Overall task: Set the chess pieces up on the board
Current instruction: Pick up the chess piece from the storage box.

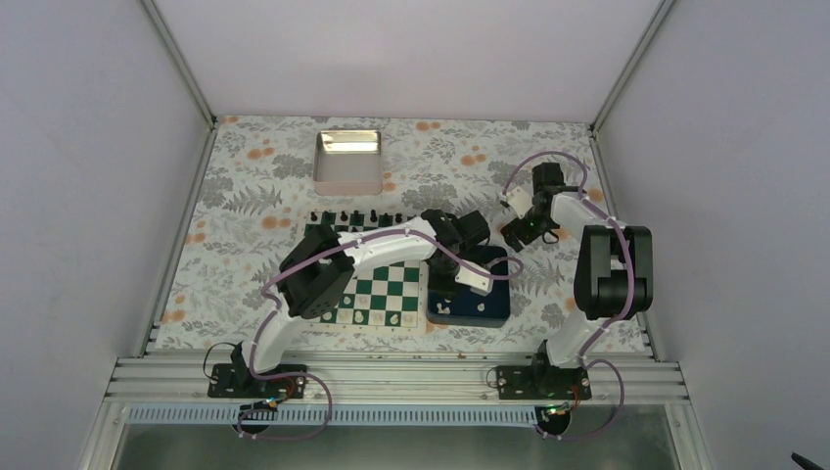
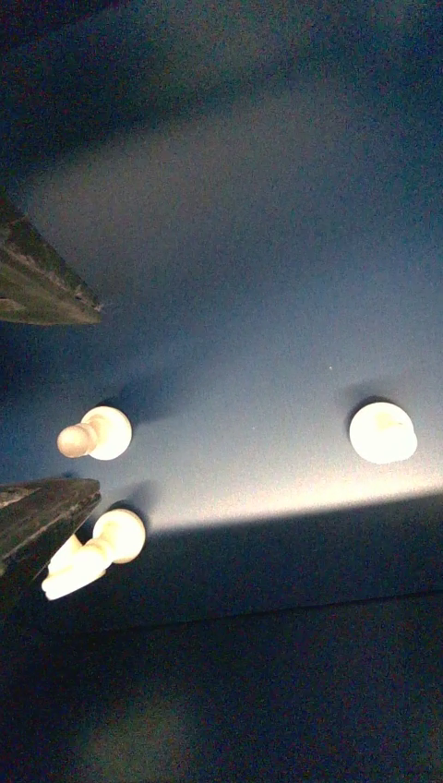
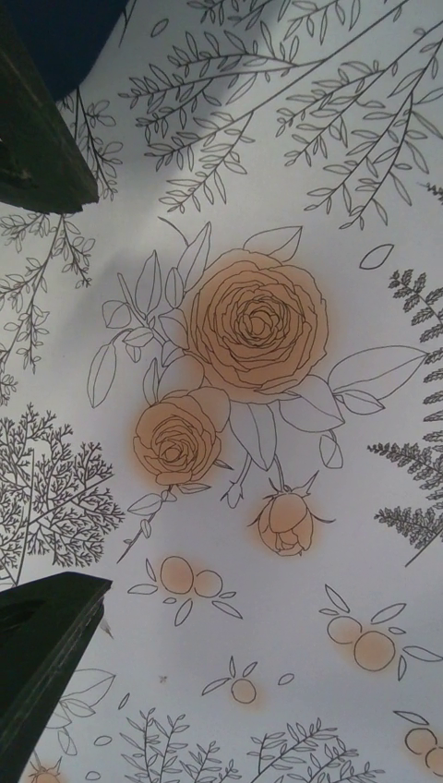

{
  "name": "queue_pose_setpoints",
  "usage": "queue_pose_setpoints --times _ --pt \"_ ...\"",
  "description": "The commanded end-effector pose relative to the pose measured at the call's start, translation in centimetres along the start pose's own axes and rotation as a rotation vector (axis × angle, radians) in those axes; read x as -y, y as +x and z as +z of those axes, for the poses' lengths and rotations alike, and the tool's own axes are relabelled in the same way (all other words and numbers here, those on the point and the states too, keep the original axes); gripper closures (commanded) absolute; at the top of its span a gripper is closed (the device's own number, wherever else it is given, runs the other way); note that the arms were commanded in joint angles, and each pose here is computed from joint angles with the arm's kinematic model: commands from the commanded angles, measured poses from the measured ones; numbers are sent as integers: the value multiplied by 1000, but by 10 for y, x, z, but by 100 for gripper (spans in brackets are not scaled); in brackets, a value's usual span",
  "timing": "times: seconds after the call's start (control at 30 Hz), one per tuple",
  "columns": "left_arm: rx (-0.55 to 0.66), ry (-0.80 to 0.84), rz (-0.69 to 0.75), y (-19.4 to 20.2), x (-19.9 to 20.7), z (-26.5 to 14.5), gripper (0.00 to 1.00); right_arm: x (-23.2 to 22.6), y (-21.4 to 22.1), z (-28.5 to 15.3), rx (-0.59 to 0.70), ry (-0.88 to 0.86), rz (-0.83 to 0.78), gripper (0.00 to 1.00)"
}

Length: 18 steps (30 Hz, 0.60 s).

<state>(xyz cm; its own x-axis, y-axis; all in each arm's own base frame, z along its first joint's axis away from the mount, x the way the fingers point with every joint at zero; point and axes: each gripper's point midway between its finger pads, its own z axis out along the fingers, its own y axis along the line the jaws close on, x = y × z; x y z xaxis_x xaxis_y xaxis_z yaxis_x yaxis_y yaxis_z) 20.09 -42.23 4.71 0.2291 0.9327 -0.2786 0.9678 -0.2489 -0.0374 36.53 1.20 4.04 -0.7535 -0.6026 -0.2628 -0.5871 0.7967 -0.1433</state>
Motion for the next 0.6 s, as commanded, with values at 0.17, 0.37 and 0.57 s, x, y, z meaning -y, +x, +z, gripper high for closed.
queue_pose_setpoints --times 0.17,0.37,0.57 --pt "-15 8 17 4 3 12 57 -7 6 7 -22 -22 -12 0" --pt "-28 -4 15 8 2 16 60 -7 6 7 -20 -22 -12 0" --pt "-25 -6 15 6 2 16 68 -7 6 7 -21 -22 -12 0"
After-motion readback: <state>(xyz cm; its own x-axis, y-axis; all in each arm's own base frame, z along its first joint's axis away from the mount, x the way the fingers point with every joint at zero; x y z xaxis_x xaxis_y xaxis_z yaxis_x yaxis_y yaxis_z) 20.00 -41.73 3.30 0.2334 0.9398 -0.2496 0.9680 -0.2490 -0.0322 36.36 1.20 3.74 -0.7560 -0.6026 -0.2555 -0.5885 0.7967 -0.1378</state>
